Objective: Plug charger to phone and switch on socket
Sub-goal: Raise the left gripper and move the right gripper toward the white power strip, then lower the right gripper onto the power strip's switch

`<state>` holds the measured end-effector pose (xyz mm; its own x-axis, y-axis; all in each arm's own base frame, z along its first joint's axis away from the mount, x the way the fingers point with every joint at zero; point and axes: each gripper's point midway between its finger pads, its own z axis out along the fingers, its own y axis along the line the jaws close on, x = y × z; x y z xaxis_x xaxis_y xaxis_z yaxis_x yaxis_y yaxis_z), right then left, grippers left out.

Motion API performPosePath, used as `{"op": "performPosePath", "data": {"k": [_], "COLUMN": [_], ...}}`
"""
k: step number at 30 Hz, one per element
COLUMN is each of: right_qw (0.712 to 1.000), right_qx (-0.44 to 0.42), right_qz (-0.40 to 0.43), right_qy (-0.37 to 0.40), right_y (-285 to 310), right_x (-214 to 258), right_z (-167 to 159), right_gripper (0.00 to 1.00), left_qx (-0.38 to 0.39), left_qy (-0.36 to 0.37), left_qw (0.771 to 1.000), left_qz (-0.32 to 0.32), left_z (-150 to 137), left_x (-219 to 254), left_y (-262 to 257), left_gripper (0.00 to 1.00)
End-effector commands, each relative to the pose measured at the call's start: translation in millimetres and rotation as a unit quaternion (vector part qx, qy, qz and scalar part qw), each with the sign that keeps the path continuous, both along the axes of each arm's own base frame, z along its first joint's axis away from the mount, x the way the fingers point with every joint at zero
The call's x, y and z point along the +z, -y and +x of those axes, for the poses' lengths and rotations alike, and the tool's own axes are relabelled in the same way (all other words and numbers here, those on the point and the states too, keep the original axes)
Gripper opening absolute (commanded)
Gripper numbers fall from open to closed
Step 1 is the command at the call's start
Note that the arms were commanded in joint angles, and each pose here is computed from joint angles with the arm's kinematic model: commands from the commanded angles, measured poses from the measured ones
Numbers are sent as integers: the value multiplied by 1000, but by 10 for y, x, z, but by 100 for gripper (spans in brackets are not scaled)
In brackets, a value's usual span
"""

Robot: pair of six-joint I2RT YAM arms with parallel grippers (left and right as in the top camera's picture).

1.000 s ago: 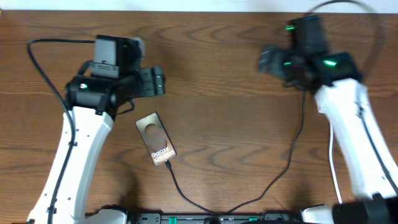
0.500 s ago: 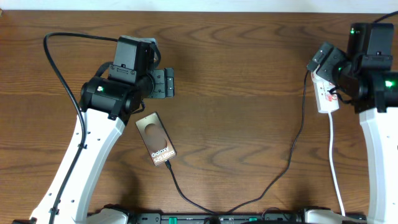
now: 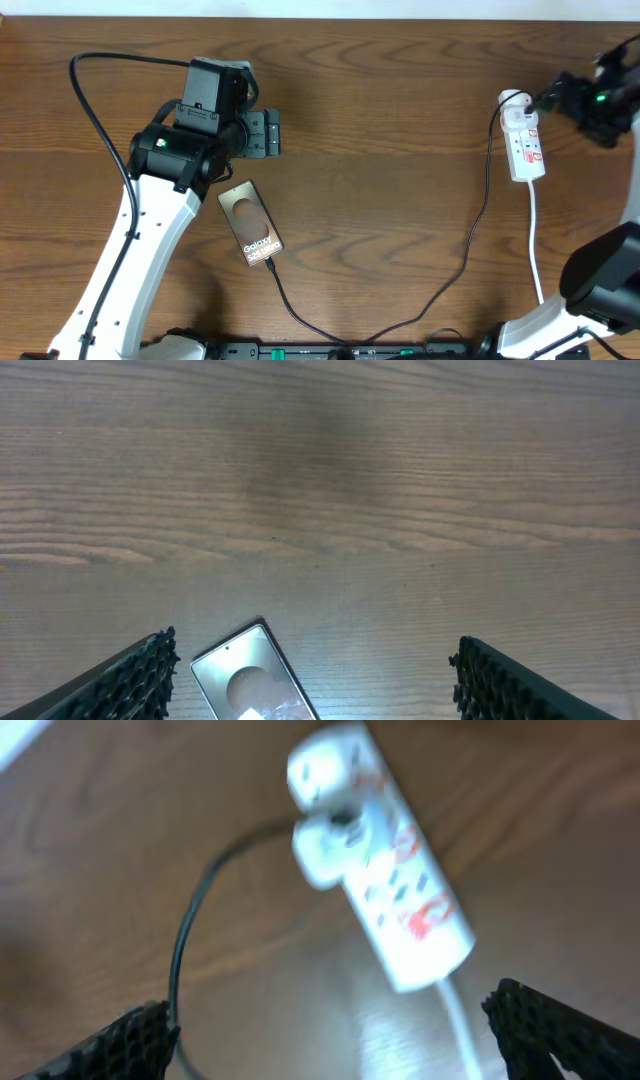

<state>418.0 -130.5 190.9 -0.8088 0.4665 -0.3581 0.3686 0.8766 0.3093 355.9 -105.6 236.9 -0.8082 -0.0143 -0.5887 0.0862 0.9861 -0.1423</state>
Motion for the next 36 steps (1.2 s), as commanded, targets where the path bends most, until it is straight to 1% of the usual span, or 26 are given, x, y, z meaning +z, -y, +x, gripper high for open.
{"op": "performPosePath", "data": {"k": [1,3,8,11,12,14,15,16,17,21,26,31,36], "right_qw": [993,991,990,994,994,992,989,989,988,985,984,986,986], "right_qx": [100,106,100,90,98,123,136,140,146,155,169,165,166], "right_qz": [-39,-58,-66,-42,-19,14,36,48,56,70,61,31,27], "right_qy": [45,57,71,53,45,40,37,27,13,-12,-9,-6,0], "right_y": [59,122,196,193,134,23,-43,-76,-115,-191,-186,-85,-81], "right_x": [69,54,-25,-237,-356,-510,-624,-765,-916,-1171,-1198,-1241,-1239], "right_z": [135,222,366,403,412,425,442,459,465,460,470,527,557], "right_gripper": [99,99,99,99,99,93,91,92,92,89,90,92,94], "left_qx": [3,3,3,3,3,3,3,3,2,3,3,3,3], "left_qy": [12,12,12,12,12,12,12,12,12,12,12,12,12], "left_qw": [1000,1000,1000,1000,1000,1000,1000,1000,1000,1000,1000,1000,1000], "left_qz": [5,5,5,5,5,5,5,5,5,5,5,5,5], "left_z": [25,26,26,26,26,26,25,26,25,26,25,26,26], "left_x": [77,79,79,79,79,79,77,79,77,79,77,79,79], "left_y": [-21,-21,-21,-21,-21,-21,-21,-21,-20,-21,-21,-21,-21], "left_gripper": [87,87,87,87,87,87,87,87,87,87,87,87,87]}}
